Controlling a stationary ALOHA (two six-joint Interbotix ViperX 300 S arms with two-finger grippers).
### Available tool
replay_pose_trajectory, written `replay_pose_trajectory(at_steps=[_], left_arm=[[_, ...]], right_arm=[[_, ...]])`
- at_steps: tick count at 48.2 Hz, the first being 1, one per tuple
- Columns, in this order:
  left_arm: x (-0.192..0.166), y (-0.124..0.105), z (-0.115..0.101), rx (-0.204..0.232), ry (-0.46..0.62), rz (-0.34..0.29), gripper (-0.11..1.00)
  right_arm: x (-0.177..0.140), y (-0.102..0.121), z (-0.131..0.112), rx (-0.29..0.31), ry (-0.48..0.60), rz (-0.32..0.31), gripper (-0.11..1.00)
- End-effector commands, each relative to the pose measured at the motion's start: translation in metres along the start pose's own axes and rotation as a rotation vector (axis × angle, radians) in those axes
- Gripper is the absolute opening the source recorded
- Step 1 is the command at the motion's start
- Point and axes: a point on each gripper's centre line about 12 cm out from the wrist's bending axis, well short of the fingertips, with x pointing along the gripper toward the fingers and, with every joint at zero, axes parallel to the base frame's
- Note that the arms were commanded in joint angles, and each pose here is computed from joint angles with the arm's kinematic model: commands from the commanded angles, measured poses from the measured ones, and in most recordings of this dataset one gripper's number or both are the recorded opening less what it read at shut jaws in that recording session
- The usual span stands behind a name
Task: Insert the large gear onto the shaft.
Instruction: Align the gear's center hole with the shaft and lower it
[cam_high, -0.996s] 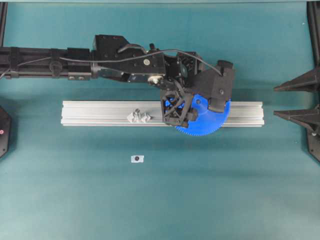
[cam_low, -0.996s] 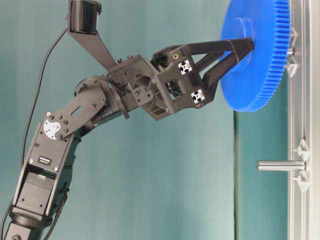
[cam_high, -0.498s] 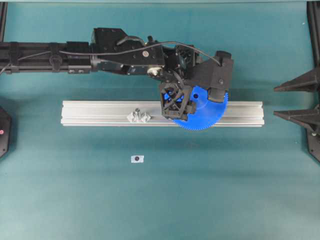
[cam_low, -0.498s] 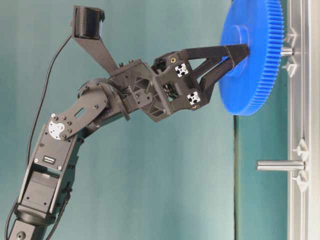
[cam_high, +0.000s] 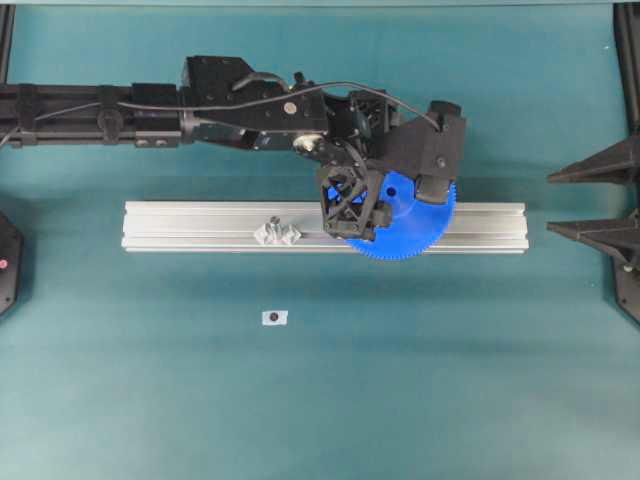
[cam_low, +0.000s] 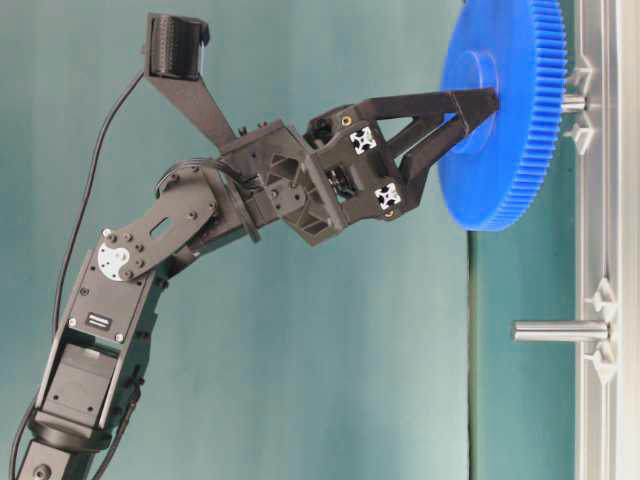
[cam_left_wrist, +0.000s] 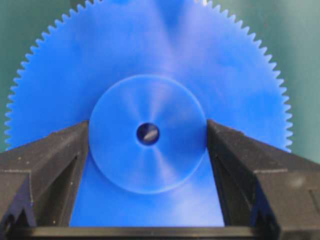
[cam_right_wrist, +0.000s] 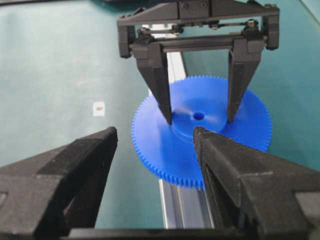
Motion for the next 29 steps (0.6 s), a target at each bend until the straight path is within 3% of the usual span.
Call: replay_pose_trajectory(at_steps=[1, 18, 24, 29], left_arm=[[-0.0003, 0.0283, -0.0144, -0.048, 0.027, 0.027, 0.78], [0.0009, 0.0276, -0.0141, -0.065, 0.028, 0.026, 0.78], [0.0003, 0.0246, -0.0133, -0.057, 0.036, 0.02, 0.93], [-0.0024, 0.0258, -0.011, -0.054, 0.037, 0.022, 0.92]], right_arm=[[-0.0001, 0.0009, 0.0094, 0.009, -0.023, 0.003, 0.71], [-0.0002, 0.0009, 0.0102, 0.009, -0.026, 0.003, 0.71], [-0.0001, 0.0009, 0.0096, 0.009, -0.024, 0.003, 0.71], [-0.0001, 0.0009, 0.0096, 0.007, -0.024, 0.003, 0.71]])
